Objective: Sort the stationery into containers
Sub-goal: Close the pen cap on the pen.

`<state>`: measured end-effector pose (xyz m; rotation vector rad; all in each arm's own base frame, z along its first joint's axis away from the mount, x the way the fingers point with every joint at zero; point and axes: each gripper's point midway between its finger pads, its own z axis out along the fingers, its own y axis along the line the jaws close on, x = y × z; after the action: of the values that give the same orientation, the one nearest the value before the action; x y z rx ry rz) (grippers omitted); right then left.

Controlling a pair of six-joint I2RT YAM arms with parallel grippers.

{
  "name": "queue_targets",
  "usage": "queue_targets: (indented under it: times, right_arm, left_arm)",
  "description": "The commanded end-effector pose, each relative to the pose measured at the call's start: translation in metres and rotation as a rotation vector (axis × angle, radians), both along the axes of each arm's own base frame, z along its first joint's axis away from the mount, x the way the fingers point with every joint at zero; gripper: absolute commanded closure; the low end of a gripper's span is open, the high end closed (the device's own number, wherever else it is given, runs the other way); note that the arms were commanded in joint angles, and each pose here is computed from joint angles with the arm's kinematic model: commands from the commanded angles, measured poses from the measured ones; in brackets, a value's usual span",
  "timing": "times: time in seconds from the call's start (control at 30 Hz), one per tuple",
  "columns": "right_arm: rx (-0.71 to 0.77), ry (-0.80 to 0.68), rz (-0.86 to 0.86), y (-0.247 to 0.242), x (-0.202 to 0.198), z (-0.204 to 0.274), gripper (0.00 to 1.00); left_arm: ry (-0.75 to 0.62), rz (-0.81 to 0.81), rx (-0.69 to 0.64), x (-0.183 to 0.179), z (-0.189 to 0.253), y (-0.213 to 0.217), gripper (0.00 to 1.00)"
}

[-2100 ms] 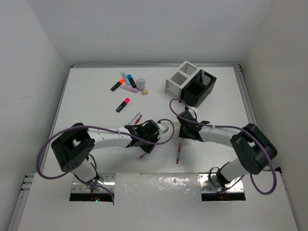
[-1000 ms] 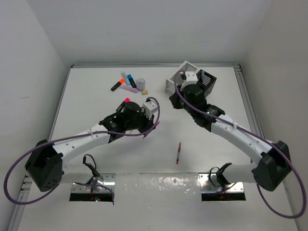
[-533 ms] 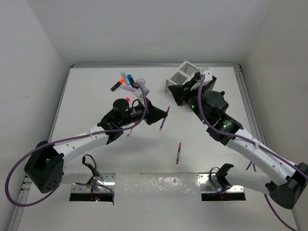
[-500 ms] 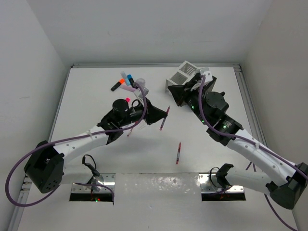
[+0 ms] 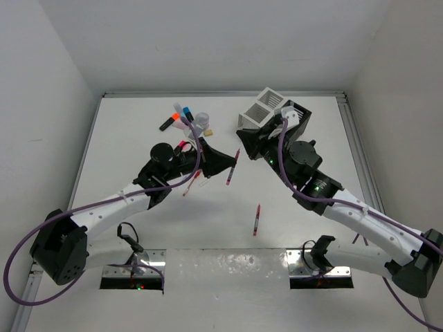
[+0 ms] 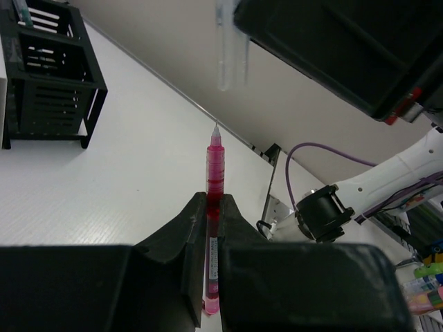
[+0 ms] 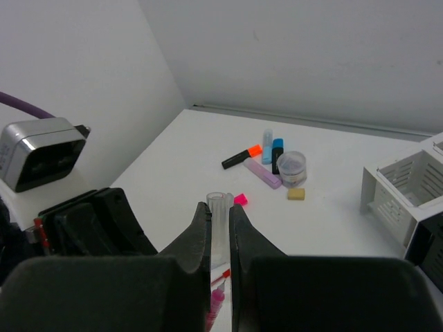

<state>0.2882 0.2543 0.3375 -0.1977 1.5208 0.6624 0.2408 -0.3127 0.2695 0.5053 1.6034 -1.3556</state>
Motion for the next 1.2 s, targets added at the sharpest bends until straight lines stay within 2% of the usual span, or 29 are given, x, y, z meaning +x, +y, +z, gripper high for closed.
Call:
queue_targets:
  times: [0.0,1.17]
  right_arm:
    - [0.048,-0.047,-0.038,-0.005,0.002,0.016,1.0]
    - [0.107,0.056,-0.014,0.011,0.0,-0.022,1.0]
  left_arm:
    - [-0.116,-0.023,-0.036,-0.005,0.027,0.006,1.0]
    - [-0.107,0.056,-0.025,0.016,0.026,0.014,1.0]
